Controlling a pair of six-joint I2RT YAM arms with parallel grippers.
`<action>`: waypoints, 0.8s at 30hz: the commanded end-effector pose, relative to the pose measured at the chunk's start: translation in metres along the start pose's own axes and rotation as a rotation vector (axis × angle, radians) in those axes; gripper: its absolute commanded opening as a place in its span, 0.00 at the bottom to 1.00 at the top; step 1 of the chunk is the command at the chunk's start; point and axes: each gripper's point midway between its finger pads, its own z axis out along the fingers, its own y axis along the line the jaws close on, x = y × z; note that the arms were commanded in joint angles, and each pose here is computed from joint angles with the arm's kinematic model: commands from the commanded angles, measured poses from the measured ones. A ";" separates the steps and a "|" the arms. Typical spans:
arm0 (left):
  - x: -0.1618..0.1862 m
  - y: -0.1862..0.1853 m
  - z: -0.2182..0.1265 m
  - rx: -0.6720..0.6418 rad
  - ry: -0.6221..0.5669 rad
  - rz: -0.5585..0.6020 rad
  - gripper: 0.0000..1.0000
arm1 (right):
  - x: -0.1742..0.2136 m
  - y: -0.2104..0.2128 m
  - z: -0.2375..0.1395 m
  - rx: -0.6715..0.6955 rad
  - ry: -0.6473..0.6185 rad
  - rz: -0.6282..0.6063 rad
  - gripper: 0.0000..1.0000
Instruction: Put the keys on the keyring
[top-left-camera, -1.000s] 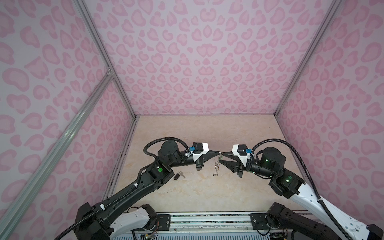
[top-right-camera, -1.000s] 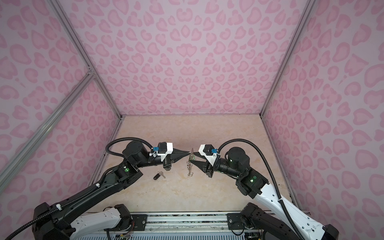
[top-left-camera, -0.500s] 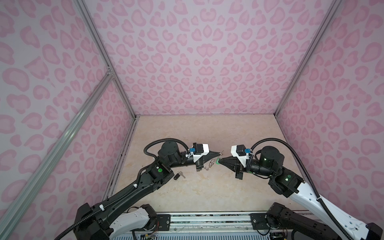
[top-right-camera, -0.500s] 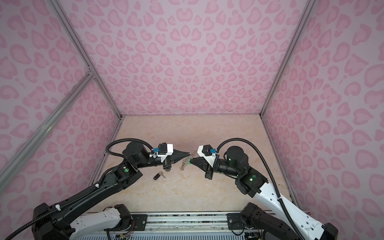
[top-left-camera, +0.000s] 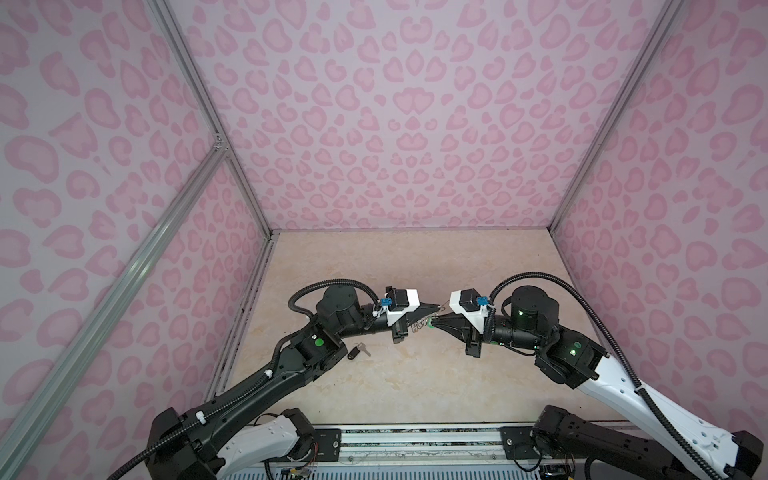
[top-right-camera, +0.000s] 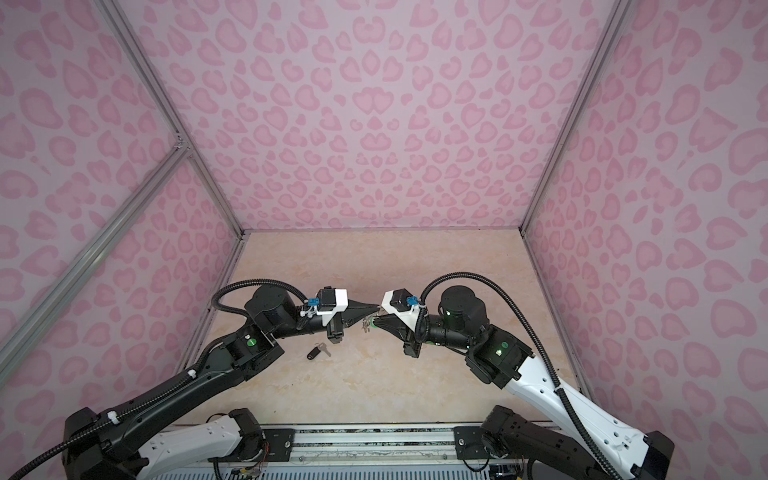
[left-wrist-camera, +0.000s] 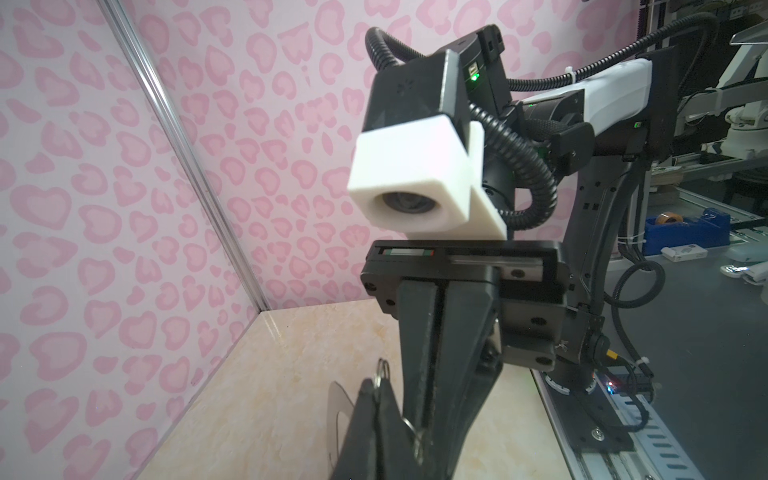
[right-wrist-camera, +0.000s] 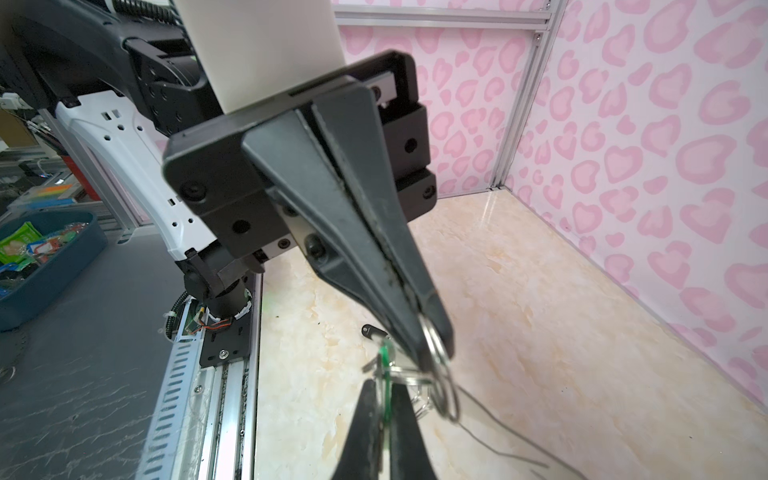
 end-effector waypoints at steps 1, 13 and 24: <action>-0.006 0.005 -0.003 -0.038 -0.015 0.044 0.03 | 0.011 -0.001 -0.001 0.016 0.054 -0.003 0.00; 0.005 0.001 -0.007 -0.030 0.037 0.074 0.03 | 0.001 -0.010 -0.009 0.081 0.052 -0.025 0.00; 0.017 -0.006 -0.012 -0.016 0.107 0.093 0.03 | 0.004 -0.013 -0.016 0.102 0.128 -0.064 0.00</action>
